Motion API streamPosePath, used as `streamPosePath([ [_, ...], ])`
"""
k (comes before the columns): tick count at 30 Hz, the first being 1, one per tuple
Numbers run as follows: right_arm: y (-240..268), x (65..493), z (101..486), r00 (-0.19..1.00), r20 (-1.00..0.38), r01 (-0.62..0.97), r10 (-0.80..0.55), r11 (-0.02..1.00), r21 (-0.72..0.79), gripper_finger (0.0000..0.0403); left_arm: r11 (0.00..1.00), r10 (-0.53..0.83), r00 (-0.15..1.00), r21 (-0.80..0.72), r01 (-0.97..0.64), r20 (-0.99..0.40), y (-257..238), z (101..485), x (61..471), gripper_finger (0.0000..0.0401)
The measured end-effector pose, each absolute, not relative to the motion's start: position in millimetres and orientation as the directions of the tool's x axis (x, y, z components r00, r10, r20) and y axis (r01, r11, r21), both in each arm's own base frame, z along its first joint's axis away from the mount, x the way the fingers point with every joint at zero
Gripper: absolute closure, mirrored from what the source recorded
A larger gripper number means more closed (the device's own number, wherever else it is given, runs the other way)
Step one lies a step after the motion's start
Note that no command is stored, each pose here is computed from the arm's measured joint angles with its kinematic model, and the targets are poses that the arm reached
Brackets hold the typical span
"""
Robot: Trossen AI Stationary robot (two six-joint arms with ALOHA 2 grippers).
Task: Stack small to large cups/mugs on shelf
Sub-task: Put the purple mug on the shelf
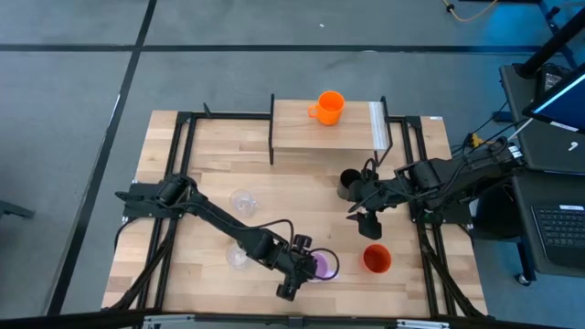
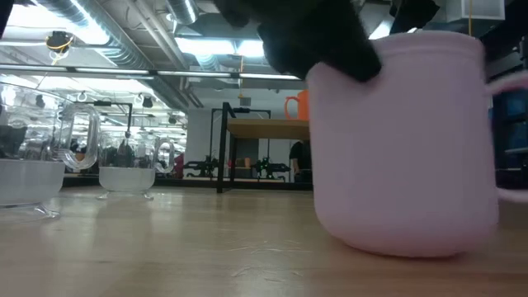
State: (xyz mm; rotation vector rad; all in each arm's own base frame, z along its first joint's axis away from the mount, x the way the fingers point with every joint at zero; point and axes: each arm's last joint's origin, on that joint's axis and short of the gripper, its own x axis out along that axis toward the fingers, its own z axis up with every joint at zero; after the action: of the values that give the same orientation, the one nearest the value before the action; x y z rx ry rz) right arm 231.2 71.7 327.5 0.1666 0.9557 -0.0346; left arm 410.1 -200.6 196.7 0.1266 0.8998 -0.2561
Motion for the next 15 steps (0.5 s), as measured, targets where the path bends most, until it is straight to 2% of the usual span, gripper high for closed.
streamPosePath([
  [15, 71.7, 231.1, 327.4, 0.577, -0.816, 0.101, 0.044, 0.987, 0.124, 0.0144, 0.945, -0.214, 0.565, -0.023, 0.325, -0.797, -202.1, 196.0, 408.6, 0.0230],
])
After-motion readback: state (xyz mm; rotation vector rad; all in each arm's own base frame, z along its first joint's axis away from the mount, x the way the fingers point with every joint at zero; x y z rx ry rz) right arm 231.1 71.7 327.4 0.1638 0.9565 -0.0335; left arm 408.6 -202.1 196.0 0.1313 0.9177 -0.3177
